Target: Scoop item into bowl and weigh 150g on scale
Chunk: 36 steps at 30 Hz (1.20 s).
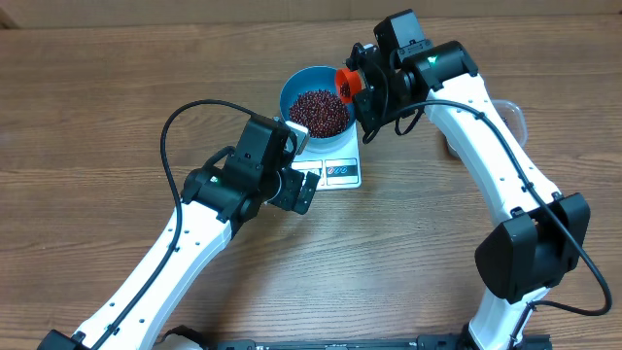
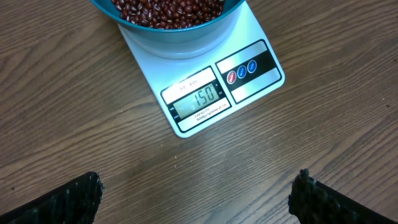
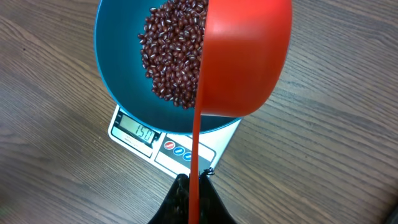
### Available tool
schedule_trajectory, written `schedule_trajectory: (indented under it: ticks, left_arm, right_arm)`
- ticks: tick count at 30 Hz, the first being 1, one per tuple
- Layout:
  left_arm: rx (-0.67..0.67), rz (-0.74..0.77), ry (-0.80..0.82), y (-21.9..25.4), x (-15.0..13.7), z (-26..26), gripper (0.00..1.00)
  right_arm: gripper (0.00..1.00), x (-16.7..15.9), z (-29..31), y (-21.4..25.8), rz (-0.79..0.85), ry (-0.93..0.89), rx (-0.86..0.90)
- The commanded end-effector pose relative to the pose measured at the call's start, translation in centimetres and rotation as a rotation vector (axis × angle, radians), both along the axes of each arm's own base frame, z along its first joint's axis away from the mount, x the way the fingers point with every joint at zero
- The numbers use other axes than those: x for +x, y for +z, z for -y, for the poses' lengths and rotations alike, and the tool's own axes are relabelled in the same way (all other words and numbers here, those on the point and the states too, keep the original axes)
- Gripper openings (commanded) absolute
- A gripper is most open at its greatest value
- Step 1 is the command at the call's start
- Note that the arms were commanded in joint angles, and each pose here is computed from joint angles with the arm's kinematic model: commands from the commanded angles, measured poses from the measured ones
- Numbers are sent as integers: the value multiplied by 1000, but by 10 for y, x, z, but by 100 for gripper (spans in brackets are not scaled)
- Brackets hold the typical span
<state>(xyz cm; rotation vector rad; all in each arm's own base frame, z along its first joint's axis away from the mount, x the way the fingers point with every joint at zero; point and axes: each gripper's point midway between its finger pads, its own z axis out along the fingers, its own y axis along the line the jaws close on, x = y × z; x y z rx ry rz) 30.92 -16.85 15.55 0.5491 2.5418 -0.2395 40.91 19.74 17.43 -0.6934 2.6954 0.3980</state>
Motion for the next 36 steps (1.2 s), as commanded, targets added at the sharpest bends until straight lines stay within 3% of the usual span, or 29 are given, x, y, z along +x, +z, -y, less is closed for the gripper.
schedule_trajectory:
  ticks: [1, 25, 36]
  left_arm:
    - [15, 4, -25, -2, -1, 1, 100]
    - [14, 4, -25, -2, -1, 1, 100]
    - [15, 4, -25, -2, -1, 1, 100]
  right_arm:
    - [4, 4, -2, 29, 90, 19, 5]
    - [4, 5, -9, 28, 145, 28, -79]
    - [4, 1, -15, 35, 82, 48, 83]
